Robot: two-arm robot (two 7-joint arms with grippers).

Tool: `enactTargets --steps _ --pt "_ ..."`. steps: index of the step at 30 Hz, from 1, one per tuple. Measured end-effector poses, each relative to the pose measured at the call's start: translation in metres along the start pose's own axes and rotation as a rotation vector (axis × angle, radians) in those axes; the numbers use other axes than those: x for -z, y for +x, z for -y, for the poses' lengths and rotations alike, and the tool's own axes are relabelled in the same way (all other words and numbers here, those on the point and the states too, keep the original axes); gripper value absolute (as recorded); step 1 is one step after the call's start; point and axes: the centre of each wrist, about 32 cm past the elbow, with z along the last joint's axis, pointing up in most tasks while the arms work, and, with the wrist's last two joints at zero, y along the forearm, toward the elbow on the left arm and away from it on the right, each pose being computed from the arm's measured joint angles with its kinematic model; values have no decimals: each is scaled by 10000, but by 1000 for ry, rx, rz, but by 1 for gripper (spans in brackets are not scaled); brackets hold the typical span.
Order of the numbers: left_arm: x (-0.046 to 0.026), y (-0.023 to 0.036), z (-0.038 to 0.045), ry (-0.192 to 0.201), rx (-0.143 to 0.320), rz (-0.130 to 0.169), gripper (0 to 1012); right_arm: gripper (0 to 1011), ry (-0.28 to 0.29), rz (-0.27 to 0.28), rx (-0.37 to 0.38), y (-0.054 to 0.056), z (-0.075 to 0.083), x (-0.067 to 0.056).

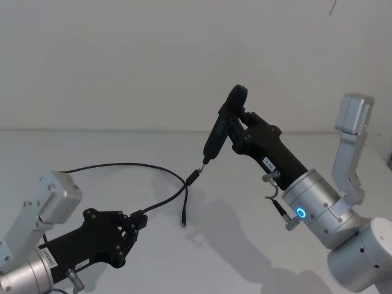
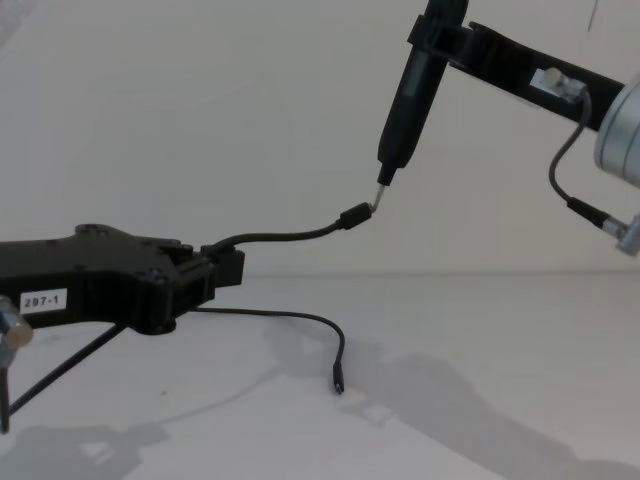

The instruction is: Pick up the data cable with the one hand.

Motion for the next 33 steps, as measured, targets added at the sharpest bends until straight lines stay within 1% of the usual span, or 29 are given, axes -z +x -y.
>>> enactTargets --steps 16,33 --pt "0 0 0 0 0 0 42 279 -1 -20 -4 9 -24 2" --pt "0 0 0 0 0 0 42 279 -6 -27 -10 15 -24 3"
